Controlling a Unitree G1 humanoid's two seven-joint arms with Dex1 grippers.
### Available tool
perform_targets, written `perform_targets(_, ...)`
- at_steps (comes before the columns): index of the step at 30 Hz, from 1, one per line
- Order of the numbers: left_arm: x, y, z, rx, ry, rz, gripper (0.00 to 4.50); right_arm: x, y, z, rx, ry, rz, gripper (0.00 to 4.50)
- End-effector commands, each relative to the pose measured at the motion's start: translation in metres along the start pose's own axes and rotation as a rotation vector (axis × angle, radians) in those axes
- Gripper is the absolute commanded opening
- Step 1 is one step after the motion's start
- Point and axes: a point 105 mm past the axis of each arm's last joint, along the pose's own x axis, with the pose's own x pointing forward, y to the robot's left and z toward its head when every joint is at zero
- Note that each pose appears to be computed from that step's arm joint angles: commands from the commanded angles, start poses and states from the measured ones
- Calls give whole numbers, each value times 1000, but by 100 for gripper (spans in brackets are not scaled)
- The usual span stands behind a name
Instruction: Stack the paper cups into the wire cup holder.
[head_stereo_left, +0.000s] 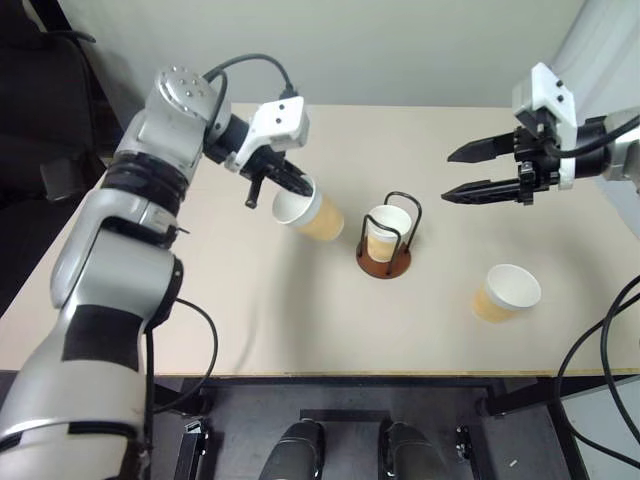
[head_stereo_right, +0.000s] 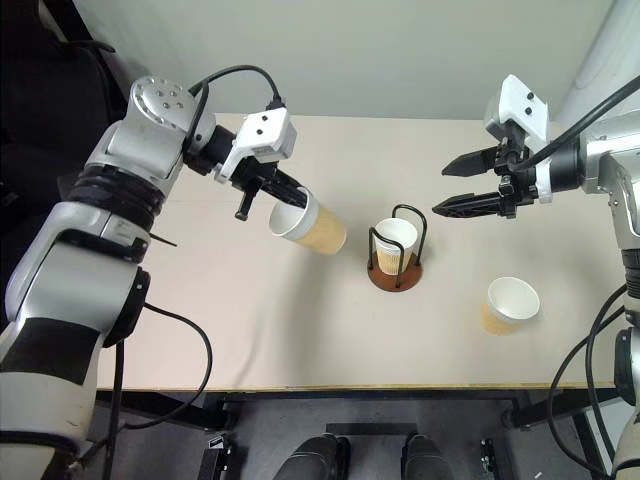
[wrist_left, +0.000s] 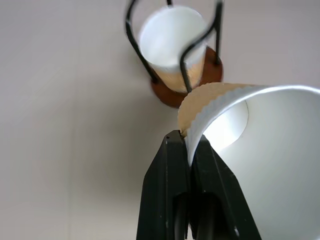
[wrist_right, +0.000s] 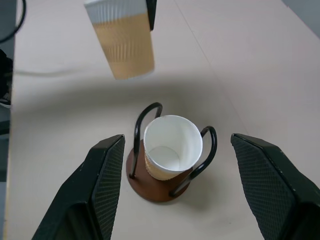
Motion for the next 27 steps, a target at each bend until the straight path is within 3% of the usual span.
perform_targets(1, -11, 8, 17, 48, -36, 29, 1, -8, -3, 9, -41, -20, -40, 343)
perform_targets(14, -14, 27, 46, 171, 72, 118, 1, -18, -1, 9, -40, -4, -39, 343)
perform_targets(19, -3, 30, 67, 255, 76, 111, 1, -27, 1, 6, -27, 21, -37, 343)
perform_targets(27, 21, 31, 81, 313, 76, 115, 1, -34, 2, 3, -17, 38, -48, 343)
